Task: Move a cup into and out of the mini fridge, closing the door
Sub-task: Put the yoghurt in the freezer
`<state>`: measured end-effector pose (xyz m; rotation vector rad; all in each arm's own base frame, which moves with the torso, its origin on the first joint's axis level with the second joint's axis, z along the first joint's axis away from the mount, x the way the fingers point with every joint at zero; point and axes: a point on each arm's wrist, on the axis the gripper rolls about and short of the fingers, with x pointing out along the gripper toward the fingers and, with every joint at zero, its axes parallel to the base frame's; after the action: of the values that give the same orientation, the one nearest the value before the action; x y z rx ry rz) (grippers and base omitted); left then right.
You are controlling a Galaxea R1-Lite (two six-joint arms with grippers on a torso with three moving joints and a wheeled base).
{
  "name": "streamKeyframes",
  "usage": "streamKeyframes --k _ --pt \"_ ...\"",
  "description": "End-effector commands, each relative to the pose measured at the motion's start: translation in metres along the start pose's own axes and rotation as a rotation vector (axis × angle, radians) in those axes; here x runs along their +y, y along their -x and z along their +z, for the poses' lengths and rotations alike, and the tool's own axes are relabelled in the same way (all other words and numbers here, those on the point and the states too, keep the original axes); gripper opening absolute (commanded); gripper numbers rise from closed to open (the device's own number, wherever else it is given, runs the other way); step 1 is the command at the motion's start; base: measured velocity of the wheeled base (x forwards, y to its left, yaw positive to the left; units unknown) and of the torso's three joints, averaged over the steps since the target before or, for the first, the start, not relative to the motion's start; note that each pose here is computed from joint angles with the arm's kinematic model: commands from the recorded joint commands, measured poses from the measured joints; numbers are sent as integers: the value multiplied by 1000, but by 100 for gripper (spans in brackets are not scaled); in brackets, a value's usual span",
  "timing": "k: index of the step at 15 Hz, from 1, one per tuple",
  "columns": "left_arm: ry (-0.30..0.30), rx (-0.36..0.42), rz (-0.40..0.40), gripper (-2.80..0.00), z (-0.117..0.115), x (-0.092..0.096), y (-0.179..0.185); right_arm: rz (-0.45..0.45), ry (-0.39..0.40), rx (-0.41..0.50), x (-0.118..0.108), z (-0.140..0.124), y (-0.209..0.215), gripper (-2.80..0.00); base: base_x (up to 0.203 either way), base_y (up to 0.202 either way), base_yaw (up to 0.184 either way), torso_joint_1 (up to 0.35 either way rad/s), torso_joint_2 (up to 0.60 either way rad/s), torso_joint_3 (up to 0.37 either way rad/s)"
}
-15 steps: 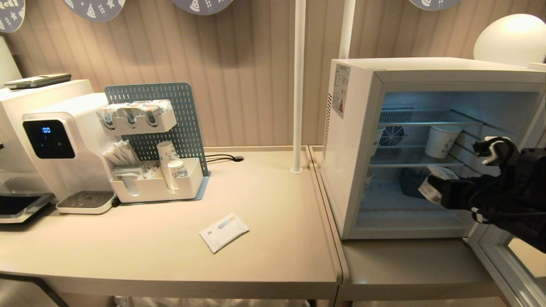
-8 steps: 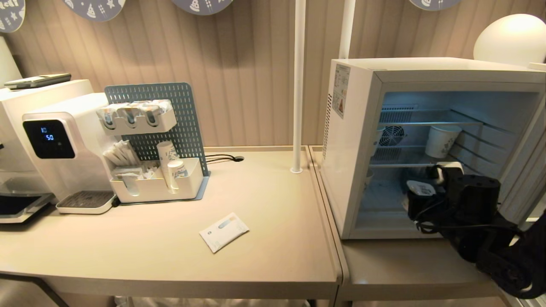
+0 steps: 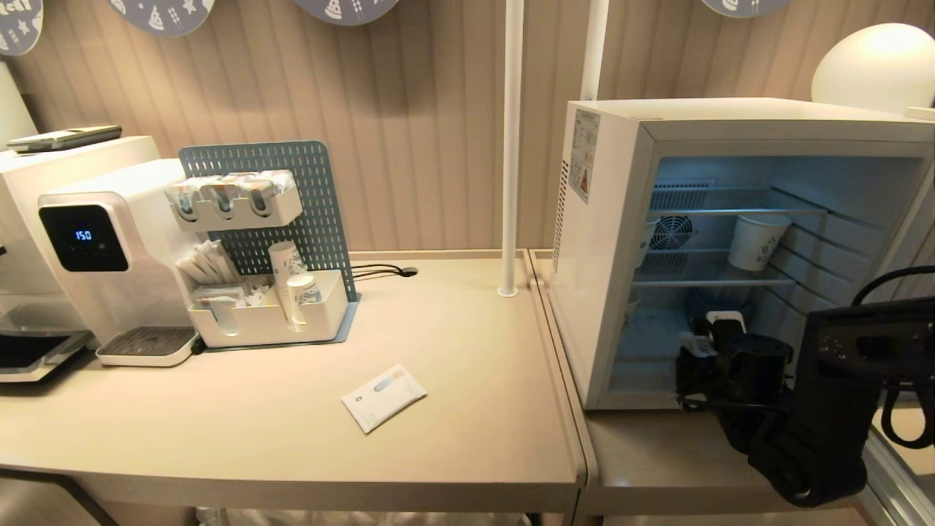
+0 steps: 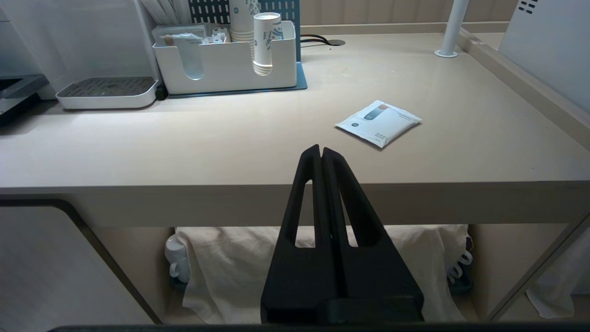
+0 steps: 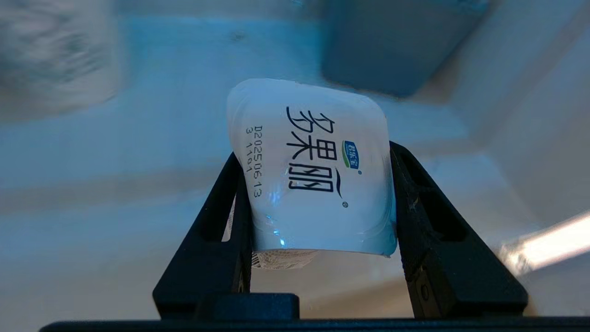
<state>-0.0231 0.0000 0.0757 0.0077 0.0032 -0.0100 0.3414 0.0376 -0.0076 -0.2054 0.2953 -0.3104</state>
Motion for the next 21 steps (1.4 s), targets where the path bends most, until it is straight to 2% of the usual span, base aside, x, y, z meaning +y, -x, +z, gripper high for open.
streamKeyframes --k 1,10,19,21 --pt "0 1 -1 -280 0 0 0 -23 24 27 1 -17 -18 -280 0 0 0 0 0 0" --pt "5 -8 1 -280 0 0 0 -24 34 24 5 -15 -55 -280 0 0 0 0 0 0" --pt "5 -8 -1 -280 0 0 0 -9 31 19 2 -14 -48 -280 0 0 0 0 0 0" --pt "5 -9 -1 -280 0 0 0 -12 21 3 -1 -5 -44 -280 0 0 0 0 0 0"
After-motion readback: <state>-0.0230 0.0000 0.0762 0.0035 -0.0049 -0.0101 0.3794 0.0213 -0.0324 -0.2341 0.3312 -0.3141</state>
